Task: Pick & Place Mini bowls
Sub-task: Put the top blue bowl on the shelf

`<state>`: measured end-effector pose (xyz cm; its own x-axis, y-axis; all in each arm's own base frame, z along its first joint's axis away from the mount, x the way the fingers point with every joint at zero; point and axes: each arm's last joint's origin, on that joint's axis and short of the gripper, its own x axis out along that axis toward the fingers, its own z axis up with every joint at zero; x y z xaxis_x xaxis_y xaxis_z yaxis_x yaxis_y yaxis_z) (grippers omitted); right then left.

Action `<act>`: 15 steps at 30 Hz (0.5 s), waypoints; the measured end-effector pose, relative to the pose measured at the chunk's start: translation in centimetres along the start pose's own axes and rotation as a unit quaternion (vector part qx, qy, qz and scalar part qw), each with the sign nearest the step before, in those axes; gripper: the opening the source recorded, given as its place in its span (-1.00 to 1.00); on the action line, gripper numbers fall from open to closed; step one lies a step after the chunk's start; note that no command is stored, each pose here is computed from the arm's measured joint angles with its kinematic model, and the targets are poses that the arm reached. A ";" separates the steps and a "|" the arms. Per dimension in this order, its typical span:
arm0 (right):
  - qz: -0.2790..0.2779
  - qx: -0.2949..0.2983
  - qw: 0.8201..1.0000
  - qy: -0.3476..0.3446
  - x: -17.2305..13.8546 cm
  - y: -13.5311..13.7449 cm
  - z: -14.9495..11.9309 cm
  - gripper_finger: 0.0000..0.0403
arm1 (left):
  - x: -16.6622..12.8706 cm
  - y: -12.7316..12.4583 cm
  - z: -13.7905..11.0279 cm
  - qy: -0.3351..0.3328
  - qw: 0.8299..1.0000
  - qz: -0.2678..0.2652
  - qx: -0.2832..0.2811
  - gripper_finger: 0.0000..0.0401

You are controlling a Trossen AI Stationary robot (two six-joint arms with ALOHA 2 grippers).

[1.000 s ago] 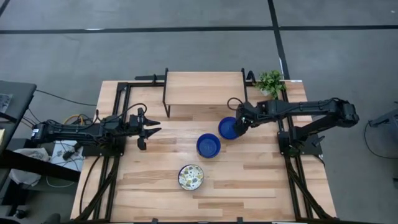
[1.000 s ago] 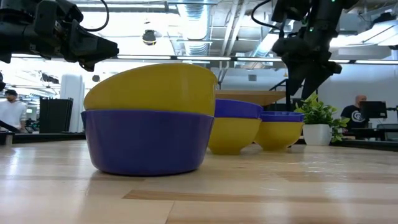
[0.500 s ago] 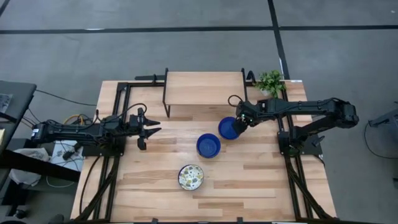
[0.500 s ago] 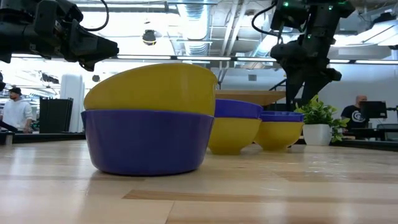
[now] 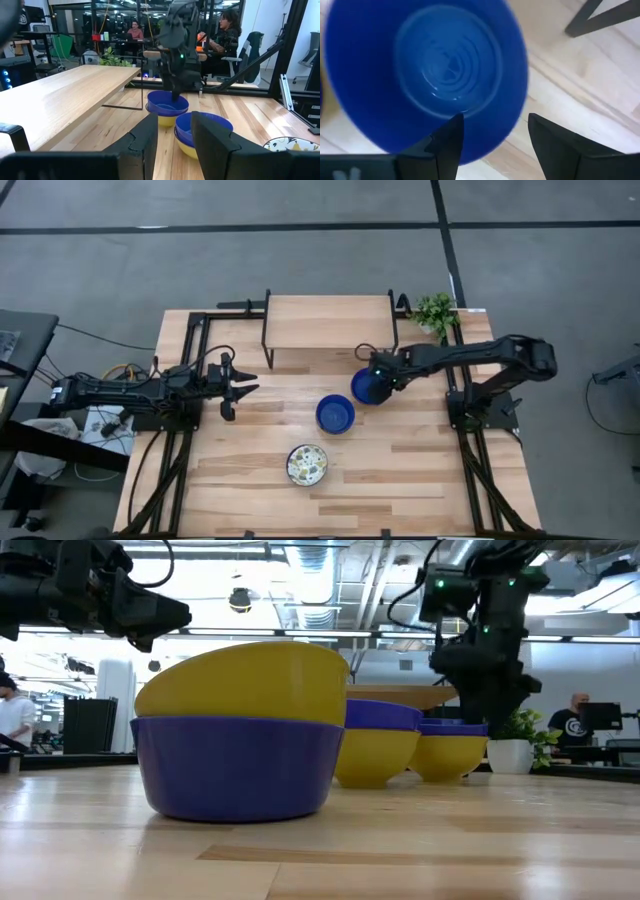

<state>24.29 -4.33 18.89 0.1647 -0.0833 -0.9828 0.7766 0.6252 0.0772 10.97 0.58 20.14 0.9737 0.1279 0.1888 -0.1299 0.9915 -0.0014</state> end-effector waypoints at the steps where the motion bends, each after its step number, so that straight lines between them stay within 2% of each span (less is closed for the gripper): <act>1: -0.004 -0.001 1.000 0.007 0.3 0.0 0.0 0.04 | 0.0 0.0 0.0 0.000 1.000 0.000 0.000 -0.42; 8: -0.009 -0.008 1.000 0.015 0.7 0.1 0.0 0.04 | 0.0 0.0 0.1 -0.003 1.000 0.000 0.000 -0.42; 15: 0.024 -0.002 1.000 -0.012 -0.7 0.0 0.1 0.04 | 0.0 0.0 0.1 -0.003 1.000 0.000 0.000 -0.42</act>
<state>24.23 -4.32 19.58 0.2163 -0.0712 -0.9737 0.7652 0.6317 0.1238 10.96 0.57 20.19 0.9726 0.1277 0.1943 -0.1298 0.9915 -0.0019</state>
